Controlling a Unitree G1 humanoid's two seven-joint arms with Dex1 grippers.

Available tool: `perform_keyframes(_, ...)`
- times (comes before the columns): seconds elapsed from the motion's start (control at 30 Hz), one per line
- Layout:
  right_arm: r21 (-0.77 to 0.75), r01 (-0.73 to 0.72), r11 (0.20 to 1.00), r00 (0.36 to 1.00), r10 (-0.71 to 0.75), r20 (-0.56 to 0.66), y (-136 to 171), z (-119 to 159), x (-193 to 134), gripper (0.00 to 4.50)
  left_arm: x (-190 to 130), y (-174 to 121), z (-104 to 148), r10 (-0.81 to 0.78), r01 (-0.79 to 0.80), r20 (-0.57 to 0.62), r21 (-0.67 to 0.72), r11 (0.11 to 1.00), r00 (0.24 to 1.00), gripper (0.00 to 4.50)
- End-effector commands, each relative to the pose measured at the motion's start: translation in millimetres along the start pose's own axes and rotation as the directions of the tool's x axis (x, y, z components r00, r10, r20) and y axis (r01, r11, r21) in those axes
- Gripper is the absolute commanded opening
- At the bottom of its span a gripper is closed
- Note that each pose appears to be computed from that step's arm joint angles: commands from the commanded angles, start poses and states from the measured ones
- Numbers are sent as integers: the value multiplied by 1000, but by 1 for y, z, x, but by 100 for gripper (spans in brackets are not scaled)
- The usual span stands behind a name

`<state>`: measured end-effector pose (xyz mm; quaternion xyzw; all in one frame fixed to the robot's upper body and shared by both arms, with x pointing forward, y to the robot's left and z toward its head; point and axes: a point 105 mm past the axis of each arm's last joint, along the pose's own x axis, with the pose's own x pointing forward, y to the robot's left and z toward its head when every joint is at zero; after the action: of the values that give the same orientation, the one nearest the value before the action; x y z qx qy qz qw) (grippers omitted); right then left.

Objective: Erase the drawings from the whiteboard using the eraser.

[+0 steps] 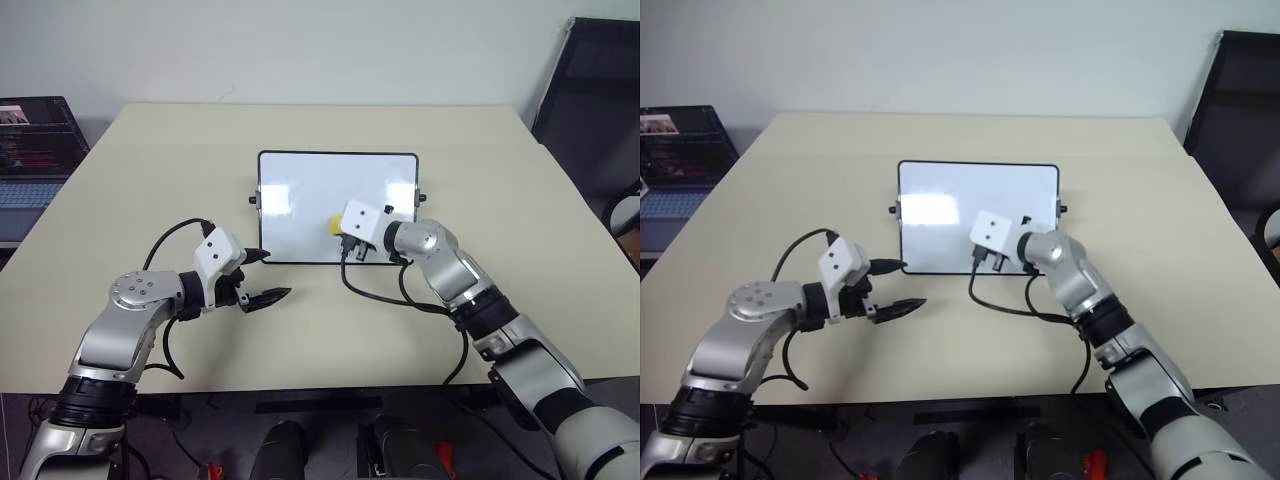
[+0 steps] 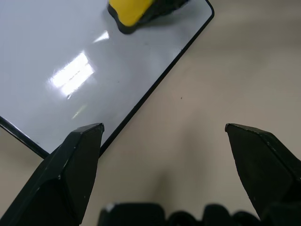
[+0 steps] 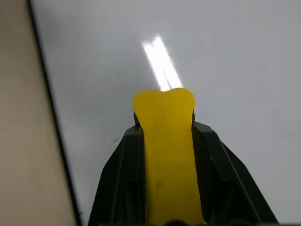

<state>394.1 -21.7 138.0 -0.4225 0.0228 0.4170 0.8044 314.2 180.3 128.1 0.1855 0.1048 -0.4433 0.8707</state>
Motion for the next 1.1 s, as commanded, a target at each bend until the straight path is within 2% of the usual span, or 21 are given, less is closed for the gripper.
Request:
perform_keyframes(0.03, 4, -67, 998, 995, 67, -76, 11, -18, -6, 100, -2, 0, 17, -4, 2, 40, 49, 999, 999, 450)
perform_keyframes(0.23, -35, -59, 998, 994, 56, -91, 4, -20, -12, 100, 0, -1, 19, -7, 5, 44, 49, 999, 999, 450)
perform_keyframes(0.4, -30, 147, 989, 989, -147, 20, -32, 8, -9, 100, 1, 0, 21, -11, 9, 47, 51, 999, 999, 450)
perform_keyframes(0.6, -5, 251, 968, 966, -250, 68, -51, 22, -8, 100, 1, -2, 20, -19, 16, 47, 48, 999, 999, 450)
perform_keyframes(0.7, -6, 220, 976, 974, -219, 54, -47, 18, -6, 100, 1, -3, 20, -20, 18, 47, 47, 999, 999, 450)
perform_keyframes(0.8, -14, 39, 999, 999, -39, -4, -14, 0, -5, 100, 1, -4, 21, -21, 19, 47, 47, 999, 999, 450)
perform_keyframes(0.9, -20, -21, 1000, 1000, 21, 0, -1, 0, -6, 100, 1, -4, 21, -23, 21, 47, 47, 999, 999, 450)
perform_keyframes(1.1, -1, 177, 984, 979, -176, 101, -36, 30, 2, 100, 1, -5, 24, -27, 25, 48, 52, 998, 998, 450)
